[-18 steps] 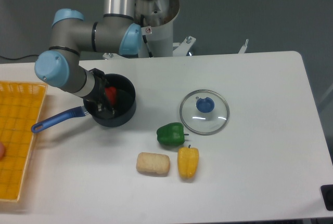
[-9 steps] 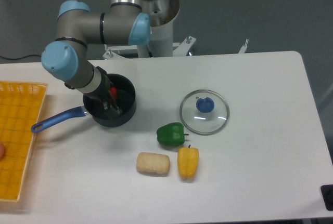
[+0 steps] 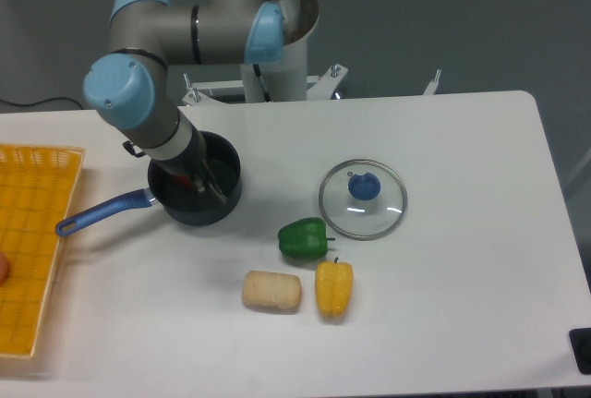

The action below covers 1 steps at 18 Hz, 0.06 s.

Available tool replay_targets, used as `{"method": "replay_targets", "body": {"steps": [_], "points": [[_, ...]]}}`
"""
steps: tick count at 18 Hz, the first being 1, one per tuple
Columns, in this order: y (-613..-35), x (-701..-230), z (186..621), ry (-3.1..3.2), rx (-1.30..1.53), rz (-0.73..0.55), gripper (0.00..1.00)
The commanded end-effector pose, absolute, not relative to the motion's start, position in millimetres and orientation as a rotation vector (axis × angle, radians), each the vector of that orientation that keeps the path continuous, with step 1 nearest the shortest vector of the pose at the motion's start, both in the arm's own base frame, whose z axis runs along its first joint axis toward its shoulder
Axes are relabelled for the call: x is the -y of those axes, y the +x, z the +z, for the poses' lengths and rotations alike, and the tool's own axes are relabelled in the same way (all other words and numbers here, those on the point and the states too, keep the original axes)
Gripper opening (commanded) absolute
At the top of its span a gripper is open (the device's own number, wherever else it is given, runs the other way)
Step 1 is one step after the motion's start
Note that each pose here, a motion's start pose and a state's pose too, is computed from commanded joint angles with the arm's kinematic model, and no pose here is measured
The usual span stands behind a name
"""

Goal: Place the red pepper in the pot

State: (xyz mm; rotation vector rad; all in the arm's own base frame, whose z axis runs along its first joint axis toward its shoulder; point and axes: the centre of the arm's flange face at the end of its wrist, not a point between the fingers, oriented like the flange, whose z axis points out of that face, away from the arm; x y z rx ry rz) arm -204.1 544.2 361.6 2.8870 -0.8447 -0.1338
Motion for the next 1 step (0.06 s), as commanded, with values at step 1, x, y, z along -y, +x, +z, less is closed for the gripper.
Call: {"method": "replay_targets", "body": {"steps": [1], "points": [[-210.8, -540.2, 365.8, 2.903, 0.829, -0.132, 1.0]]}}
